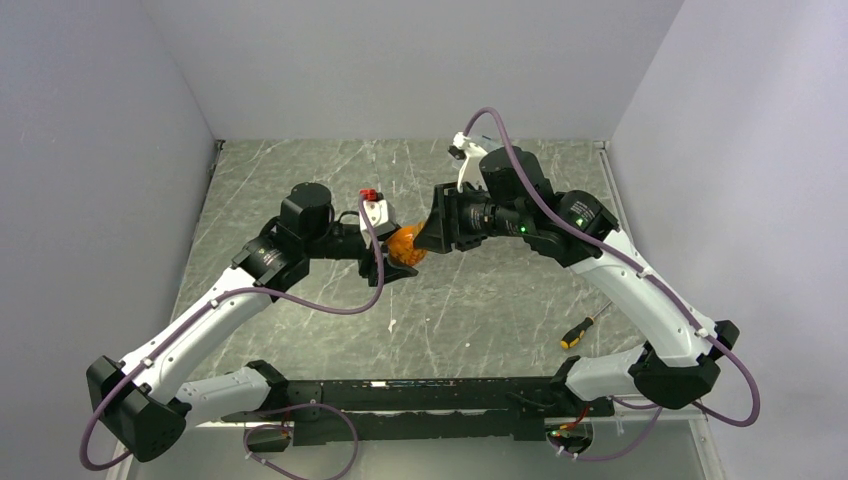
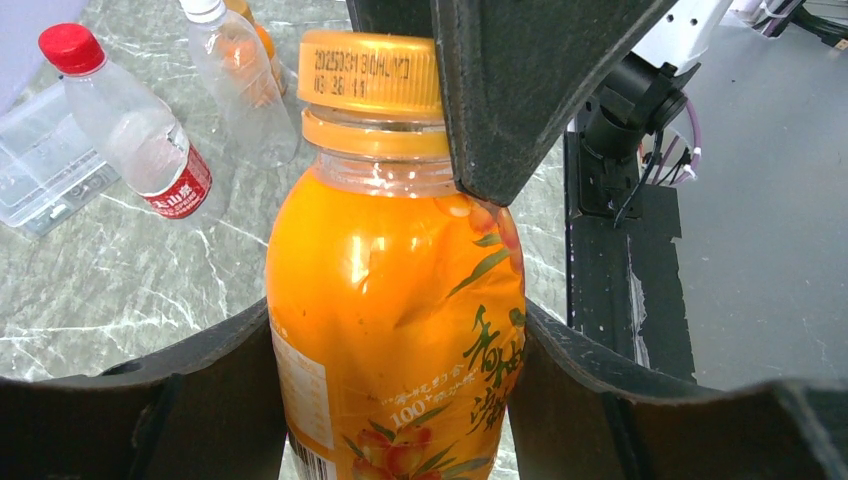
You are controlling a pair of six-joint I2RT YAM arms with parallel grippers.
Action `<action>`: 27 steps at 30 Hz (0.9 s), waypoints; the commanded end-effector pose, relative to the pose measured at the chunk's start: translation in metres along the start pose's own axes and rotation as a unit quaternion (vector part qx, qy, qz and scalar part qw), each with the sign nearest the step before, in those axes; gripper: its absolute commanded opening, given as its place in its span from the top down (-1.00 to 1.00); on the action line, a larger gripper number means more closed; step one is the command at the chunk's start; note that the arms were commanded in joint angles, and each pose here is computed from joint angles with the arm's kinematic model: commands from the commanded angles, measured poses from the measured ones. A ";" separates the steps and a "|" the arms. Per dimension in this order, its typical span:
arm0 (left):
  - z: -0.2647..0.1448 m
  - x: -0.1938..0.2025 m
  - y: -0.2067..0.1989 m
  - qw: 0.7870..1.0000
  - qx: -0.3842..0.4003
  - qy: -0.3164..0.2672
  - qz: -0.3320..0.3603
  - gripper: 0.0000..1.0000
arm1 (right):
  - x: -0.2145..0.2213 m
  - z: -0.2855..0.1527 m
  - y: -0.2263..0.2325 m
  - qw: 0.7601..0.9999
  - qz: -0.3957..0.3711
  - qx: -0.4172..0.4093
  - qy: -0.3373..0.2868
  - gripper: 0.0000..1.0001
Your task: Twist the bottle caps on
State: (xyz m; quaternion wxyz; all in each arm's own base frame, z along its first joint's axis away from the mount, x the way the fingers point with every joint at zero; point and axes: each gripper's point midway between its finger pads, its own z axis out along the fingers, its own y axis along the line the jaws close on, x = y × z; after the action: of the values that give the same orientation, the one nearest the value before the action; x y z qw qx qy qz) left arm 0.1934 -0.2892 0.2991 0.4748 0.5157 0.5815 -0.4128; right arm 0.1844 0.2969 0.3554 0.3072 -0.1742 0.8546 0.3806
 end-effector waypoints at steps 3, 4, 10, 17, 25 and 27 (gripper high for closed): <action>-0.002 -0.002 0.003 1.000 -0.011 -0.005 -0.001 0.95 | -0.018 -0.007 0.002 0.999 -0.006 0.002 -0.050 0.77; -0.001 -0.001 0.005 1.000 -0.017 -0.004 -0.006 0.85 | -0.017 -0.006 -0.002 0.999 -0.006 0.012 -0.051 0.79; -0.003 0.007 0.023 0.997 -0.074 0.007 -0.038 -0.79 | -0.011 0.003 -0.027 0.997 -0.012 0.062 -0.052 0.86; -0.014 0.020 0.059 0.979 -0.190 0.031 -0.063 -0.99 | -0.005 0.016 -0.069 0.987 -0.022 0.151 -0.057 0.87; -0.045 0.029 0.096 0.940 -0.325 0.064 -0.083 -0.99 | 0.022 0.049 -0.143 0.957 -0.034 0.285 -0.049 0.87; -0.050 0.028 0.099 0.934 -0.341 0.064 -0.088 -0.99 | 0.027 0.057 -0.159 0.949 -0.036 0.310 -0.047 0.87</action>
State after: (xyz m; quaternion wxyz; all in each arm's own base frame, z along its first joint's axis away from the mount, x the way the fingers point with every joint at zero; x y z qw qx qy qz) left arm 0.2683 -0.2415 0.2654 0.5177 0.3507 0.7429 -0.2390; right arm 0.2408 0.2461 0.2341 0.3513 -0.1100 0.9174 0.1510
